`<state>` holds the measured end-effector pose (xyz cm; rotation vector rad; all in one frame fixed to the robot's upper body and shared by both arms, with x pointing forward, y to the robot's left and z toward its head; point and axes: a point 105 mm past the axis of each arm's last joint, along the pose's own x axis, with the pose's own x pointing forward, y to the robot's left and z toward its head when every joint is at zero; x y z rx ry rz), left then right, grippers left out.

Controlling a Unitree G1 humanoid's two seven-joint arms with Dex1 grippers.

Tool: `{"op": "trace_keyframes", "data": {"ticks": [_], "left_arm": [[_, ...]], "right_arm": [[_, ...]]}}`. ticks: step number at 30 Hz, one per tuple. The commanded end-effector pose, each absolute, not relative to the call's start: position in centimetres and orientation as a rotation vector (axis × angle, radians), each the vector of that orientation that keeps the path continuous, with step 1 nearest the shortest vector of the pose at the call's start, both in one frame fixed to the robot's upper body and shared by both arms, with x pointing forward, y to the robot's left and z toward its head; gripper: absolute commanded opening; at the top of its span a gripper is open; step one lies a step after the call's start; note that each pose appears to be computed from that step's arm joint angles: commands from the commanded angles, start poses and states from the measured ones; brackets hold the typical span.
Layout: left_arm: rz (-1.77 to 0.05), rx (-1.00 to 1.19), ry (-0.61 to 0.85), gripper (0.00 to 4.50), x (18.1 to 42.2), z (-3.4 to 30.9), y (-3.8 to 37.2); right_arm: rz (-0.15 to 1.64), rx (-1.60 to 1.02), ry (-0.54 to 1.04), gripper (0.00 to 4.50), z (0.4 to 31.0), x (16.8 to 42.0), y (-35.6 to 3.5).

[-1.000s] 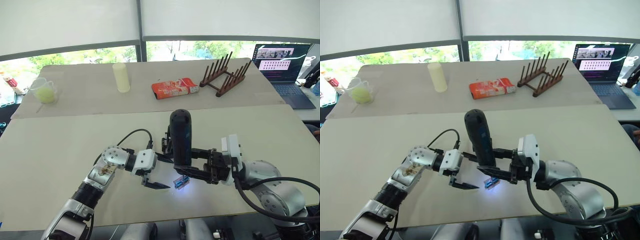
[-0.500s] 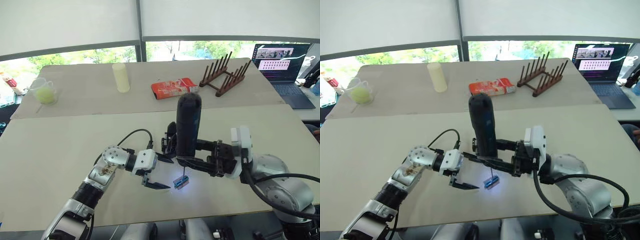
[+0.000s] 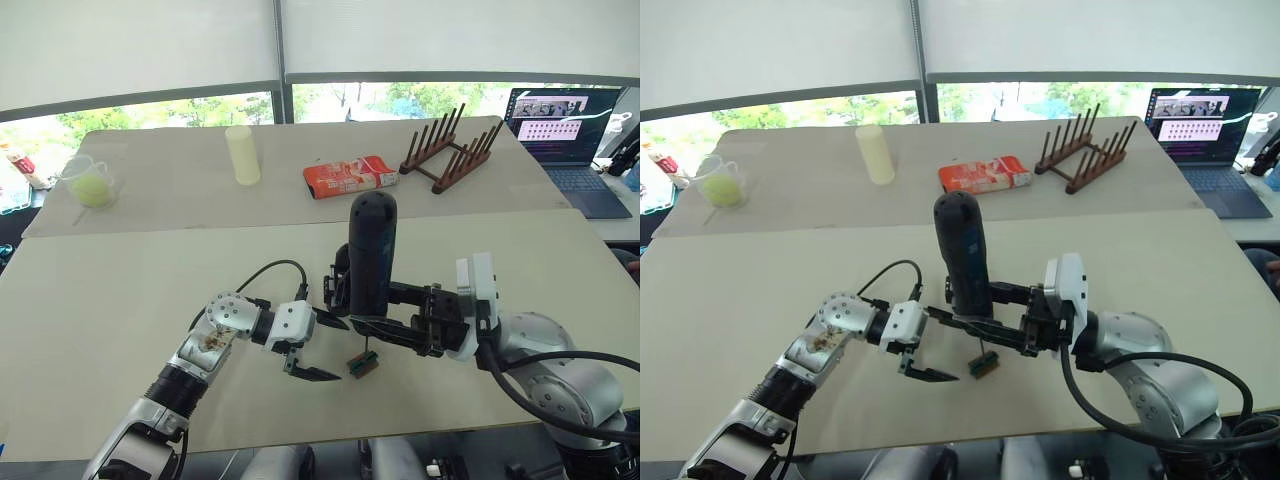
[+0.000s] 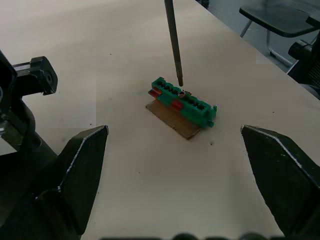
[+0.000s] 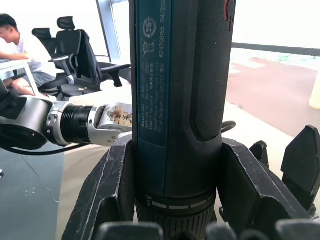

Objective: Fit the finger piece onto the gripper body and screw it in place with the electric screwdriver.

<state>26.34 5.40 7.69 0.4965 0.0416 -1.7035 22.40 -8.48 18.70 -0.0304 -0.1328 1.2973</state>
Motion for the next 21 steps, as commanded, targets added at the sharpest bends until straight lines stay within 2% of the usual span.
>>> {"op": "trace_keyframes", "data": {"ticks": [1,21], "left_arm": [[-1.709,0.512,0.001,4.50,26.38,8.46,5.21],[-1.703,0.516,-0.001,4.50,26.41,8.47,5.29]], "right_arm": [[1.321,-0.051,-0.208,1.89,19.87,21.75,-8.05],[1.324,-0.056,-0.207,1.89,19.52,21.75,-8.10]]}}
